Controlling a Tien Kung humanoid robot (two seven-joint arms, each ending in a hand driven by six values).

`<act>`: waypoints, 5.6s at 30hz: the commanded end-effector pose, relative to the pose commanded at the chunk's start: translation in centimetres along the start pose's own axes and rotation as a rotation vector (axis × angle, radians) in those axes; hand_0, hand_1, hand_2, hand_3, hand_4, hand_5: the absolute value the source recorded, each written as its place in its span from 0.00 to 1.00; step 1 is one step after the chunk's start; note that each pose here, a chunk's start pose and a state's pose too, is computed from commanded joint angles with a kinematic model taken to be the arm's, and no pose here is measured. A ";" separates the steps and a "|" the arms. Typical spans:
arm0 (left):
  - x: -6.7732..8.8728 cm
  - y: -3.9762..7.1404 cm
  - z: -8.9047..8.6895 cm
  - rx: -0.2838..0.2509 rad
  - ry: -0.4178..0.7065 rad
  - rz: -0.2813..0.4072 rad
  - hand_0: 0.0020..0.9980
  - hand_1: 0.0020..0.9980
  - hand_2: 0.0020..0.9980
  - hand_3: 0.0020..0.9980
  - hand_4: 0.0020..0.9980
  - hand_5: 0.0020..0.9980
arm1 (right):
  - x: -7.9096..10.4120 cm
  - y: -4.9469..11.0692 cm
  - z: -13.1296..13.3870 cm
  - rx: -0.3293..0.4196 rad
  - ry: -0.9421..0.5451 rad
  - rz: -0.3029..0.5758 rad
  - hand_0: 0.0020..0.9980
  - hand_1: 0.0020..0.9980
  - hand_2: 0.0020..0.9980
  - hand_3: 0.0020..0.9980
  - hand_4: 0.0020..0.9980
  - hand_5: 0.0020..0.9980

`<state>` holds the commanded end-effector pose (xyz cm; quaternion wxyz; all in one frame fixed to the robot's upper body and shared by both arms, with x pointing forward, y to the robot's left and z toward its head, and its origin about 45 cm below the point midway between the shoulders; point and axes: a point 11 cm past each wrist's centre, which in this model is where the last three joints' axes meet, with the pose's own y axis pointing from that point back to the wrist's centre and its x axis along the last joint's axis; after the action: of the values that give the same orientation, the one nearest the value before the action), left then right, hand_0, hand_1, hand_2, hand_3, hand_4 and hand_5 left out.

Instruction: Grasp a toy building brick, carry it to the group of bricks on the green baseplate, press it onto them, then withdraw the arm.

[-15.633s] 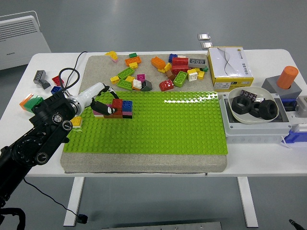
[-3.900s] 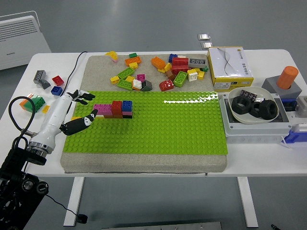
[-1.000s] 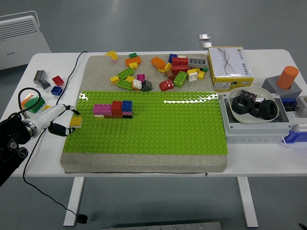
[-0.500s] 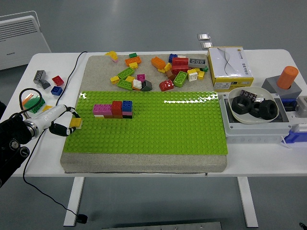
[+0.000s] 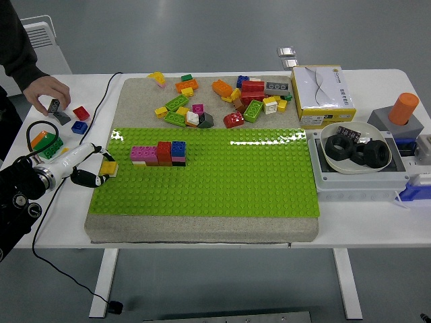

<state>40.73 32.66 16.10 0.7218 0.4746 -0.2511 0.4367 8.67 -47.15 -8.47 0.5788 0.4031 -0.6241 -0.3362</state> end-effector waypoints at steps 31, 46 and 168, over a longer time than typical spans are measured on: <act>3.3 0.9 2.5 -0.004 -0.070 -0.036 0.96 0.96 0.95 0.80 0.80 0.04 | 0.1 0.0 -0.1 0.000 0.017 0.005 0.52 0.61 0.57 0.78 0.82 0.97; 1.5 0.2 2.4 0.029 -0.097 -0.092 0.97 0.98 0.98 0.85 0.87 0.04 | 0.1 0.0 -0.3 0.005 0.022 0.005 0.52 0.61 0.56 0.78 0.82 0.97; 0.5 -1.4 0.0 0.041 0.117 -0.031 0.95 0.95 0.91 0.49 0.82 0.00 | -0.1 0.1 -0.6 0.013 0.074 0.009 0.52 0.61 0.61 0.78 0.85 0.96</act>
<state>42.18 32.62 15.89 0.7321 0.4668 -0.1923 0.4573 9.30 -46.97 -8.41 0.6004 0.4163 -0.6061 -0.3144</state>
